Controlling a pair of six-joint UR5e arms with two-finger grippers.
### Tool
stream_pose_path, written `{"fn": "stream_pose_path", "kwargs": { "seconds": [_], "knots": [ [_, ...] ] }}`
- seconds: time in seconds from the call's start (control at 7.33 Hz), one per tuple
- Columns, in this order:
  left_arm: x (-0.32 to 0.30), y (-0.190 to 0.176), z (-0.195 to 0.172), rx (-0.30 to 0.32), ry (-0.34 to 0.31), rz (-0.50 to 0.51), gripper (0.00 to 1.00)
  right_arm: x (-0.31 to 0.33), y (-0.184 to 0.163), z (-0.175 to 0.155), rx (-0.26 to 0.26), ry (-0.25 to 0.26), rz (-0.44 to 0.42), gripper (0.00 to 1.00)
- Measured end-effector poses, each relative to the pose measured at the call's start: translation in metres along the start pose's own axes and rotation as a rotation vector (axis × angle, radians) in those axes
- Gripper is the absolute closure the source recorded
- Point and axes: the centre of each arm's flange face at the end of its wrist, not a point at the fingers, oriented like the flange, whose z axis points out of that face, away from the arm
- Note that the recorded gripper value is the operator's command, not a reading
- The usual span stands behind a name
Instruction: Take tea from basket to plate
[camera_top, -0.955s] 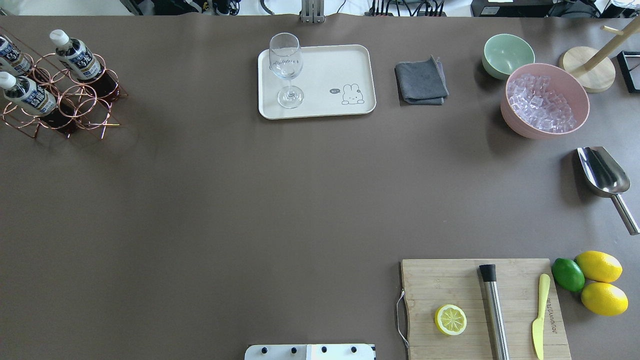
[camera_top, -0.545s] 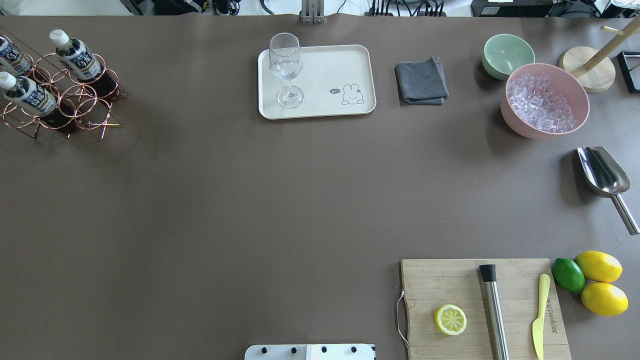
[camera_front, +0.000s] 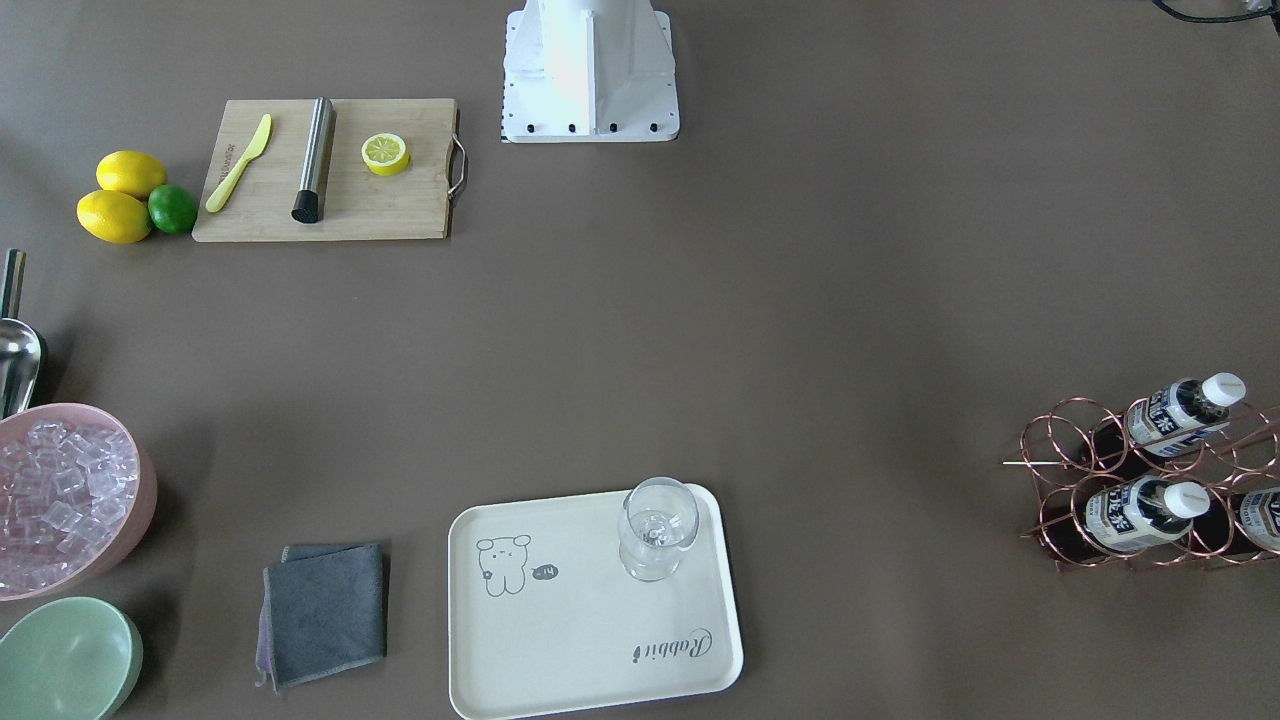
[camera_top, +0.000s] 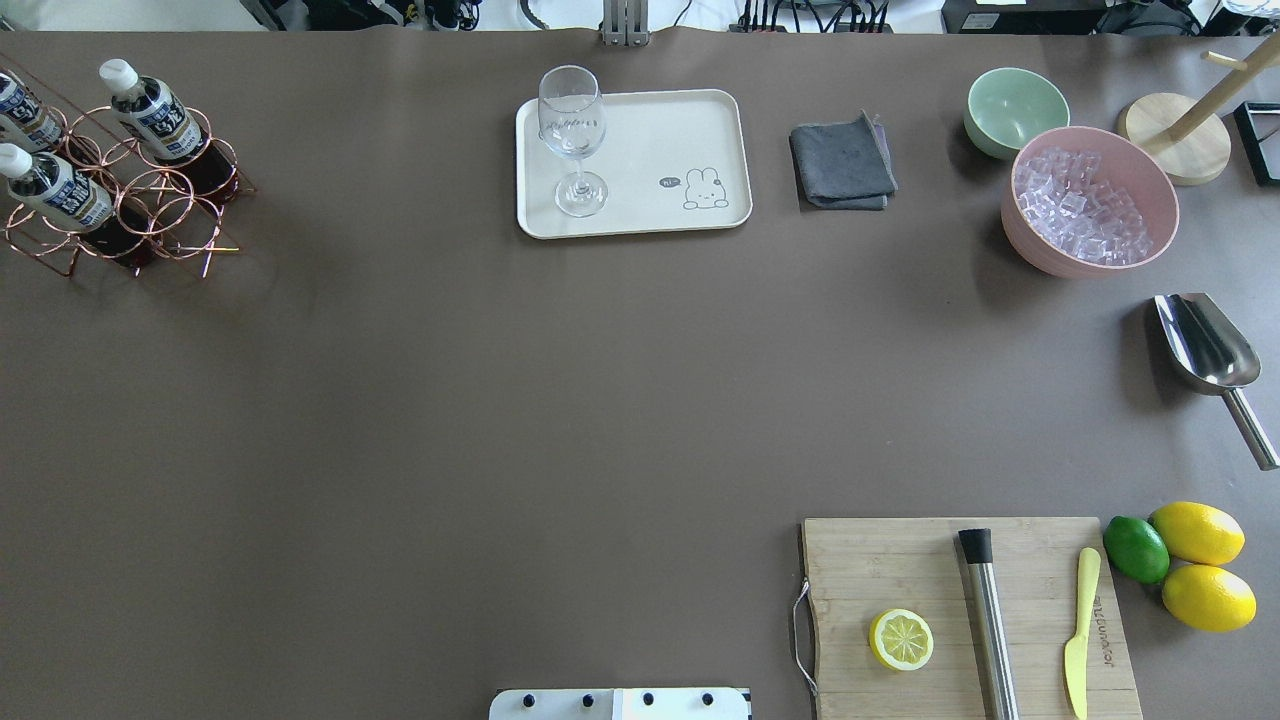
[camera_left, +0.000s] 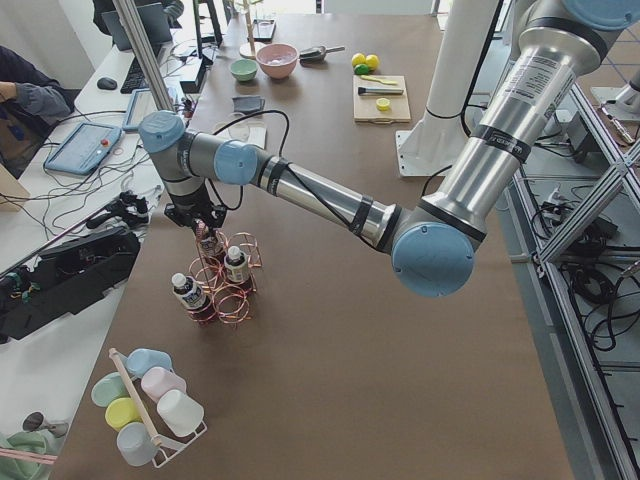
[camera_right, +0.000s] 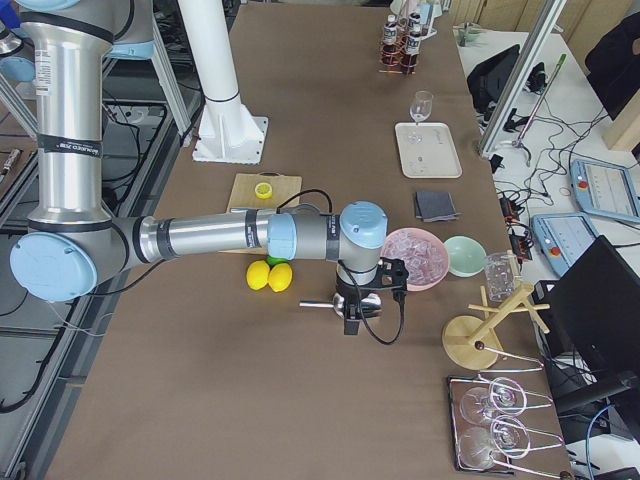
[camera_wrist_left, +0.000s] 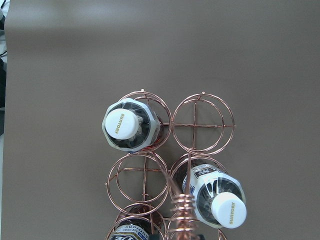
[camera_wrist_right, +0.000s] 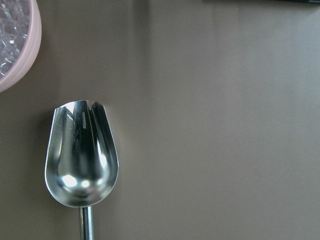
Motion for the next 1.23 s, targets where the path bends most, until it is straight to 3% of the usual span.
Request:
{"fn": "stream_pose_path", "kwargs": {
  "seconds": [0.82, 1.23],
  "knots": [
    [-0.005, 0.009, -0.025, -0.027, -0.007, -0.047, 1.00, -0.002, -0.001, -0.004, 0.009, -0.006, 0.003, 0.00],
    [0.004, -0.018, -0.057, -0.027, -0.012, -0.087, 1.00, -0.016, -0.014, -0.022, 0.044, -0.022, -0.012, 0.00]
  ]
}}
